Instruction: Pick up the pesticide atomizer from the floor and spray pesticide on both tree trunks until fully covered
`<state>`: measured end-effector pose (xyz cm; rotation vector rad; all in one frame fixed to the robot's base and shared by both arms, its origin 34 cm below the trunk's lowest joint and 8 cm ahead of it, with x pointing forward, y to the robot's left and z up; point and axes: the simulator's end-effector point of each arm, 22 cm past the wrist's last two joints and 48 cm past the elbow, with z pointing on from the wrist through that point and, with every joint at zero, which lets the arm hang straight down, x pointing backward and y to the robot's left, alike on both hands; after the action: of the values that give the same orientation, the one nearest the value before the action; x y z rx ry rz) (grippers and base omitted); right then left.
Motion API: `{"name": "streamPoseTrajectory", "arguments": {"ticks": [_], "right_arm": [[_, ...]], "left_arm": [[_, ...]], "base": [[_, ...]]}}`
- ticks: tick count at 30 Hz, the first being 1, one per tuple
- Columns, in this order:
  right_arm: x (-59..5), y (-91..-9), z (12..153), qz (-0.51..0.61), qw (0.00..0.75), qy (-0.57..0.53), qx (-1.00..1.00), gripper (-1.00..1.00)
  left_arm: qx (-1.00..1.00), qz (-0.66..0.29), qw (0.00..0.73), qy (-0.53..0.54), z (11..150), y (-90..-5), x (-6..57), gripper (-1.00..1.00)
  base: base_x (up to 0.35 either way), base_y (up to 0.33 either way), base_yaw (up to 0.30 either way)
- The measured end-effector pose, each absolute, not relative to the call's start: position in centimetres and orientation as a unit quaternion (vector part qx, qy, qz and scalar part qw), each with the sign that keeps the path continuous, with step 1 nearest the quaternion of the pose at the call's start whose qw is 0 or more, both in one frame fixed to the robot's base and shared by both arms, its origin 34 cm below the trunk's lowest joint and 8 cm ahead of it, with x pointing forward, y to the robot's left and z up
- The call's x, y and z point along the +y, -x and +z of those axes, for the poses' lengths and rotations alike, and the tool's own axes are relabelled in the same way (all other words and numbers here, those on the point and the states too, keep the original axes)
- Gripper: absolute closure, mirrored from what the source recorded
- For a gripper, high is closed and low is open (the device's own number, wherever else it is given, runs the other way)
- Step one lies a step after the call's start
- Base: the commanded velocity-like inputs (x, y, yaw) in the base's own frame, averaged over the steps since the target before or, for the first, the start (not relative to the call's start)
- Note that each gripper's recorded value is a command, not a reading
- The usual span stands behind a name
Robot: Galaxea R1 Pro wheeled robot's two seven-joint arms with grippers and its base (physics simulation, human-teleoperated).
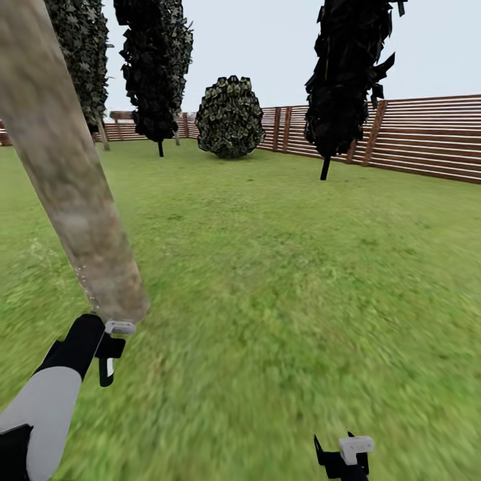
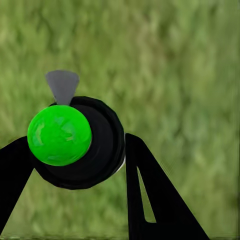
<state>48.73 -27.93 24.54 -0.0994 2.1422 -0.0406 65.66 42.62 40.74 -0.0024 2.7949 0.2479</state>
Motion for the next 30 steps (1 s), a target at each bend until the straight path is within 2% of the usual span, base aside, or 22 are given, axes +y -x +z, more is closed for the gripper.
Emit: {"name": "streamPoseTrajectory", "arguments": {"ticks": [12, 19, 23, 30], "right_arm": [[-27.94, -48.74, 24.55, -0.017, 0.478, 0.041, 0.877, -1.0], [-27.94, -48.74, 24.55, -0.017, 0.478, 0.041, 0.877, -1.0], [-27.94, -48.74, 24.55, -0.017, 0.478, 0.041, 0.877, -1.0], [-27.94, -48.74, 24.55, -0.017, 0.478, 0.041, 0.877, -1.0]], "left_arm": [[0.983, 0.09, 0.161, 0.001, 39.96, -64.77, 42.76, 1.0], [0.982, 0.093, 0.162, 0.001, 39.99, -64.84, 42.69, 1.0], [0.982, 0.094, 0.162, 0.002, 40.02, -64.81, 42.87, 1.0], [0.982, 0.094, 0.162, 0.002, 40.02, -64.82, 42.83, 1.0]], "base": [[0.178, -0.246, 0.274], [0.231, -0.196, 0.048], [0.236, -0.188, 0.209], [0.104, -0.066, 0.273]]}}
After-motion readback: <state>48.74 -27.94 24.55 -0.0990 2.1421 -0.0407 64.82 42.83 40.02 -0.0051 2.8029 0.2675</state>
